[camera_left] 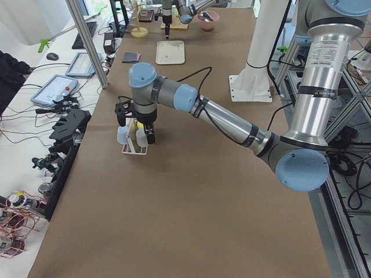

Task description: Pick up and place green cup on tray

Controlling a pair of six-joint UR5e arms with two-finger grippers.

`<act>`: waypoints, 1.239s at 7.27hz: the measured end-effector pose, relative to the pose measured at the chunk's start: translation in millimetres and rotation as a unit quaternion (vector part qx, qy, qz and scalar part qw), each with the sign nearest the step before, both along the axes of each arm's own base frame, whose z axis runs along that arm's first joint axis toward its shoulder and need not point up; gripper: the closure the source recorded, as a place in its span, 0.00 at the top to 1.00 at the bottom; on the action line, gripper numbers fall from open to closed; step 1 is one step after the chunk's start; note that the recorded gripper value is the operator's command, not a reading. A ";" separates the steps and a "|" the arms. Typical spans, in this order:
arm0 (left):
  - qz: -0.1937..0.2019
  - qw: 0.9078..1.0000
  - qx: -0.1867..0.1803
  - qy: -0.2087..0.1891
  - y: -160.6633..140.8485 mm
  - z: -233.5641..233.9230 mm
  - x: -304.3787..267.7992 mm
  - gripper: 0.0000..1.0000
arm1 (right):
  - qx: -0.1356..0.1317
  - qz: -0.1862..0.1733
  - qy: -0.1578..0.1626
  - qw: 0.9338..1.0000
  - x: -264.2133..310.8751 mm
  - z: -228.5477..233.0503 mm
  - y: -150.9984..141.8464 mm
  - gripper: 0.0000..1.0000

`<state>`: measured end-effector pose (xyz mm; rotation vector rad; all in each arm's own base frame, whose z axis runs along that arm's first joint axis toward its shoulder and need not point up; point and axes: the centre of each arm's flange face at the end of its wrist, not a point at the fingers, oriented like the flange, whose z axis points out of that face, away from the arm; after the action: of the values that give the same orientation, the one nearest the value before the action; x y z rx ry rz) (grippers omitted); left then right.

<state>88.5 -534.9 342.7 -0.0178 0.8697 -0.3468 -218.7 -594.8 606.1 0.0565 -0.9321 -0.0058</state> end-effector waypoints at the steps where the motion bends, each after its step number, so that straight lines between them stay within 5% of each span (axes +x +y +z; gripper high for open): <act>1: 0.021 0.999 0.024 0.001 4.7 -32.2 36.9 0.98 | 0.001 -0.001 -0.001 1.000 -0.5 1.3 0.5 0.48; 6: 0.128 0.981 0.143 0.001 61.1 -110.2 160.8 0.98 | 0.002 -0.005 -0.003 1.000 -4.7 0.9 1.3 0.47; 7: 0.172 0.962 0.209 -0.010 70.9 -117.3 179.6 0.98 | 0.002 -0.007 -0.003 1.000 -6.9 0.8 1.8 0.45; 9: 0.258 0.892 0.361 -0.082 91.5 -120.9 219.9 0.98 | 0.002 -0.009 -0.002 1.000 -10.6 0.7 2.8 0.44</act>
<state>308.5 -443.4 221.9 0.4588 0.7496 0.4839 -229.3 -592.0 606.8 0.0525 -0.9374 -0.0253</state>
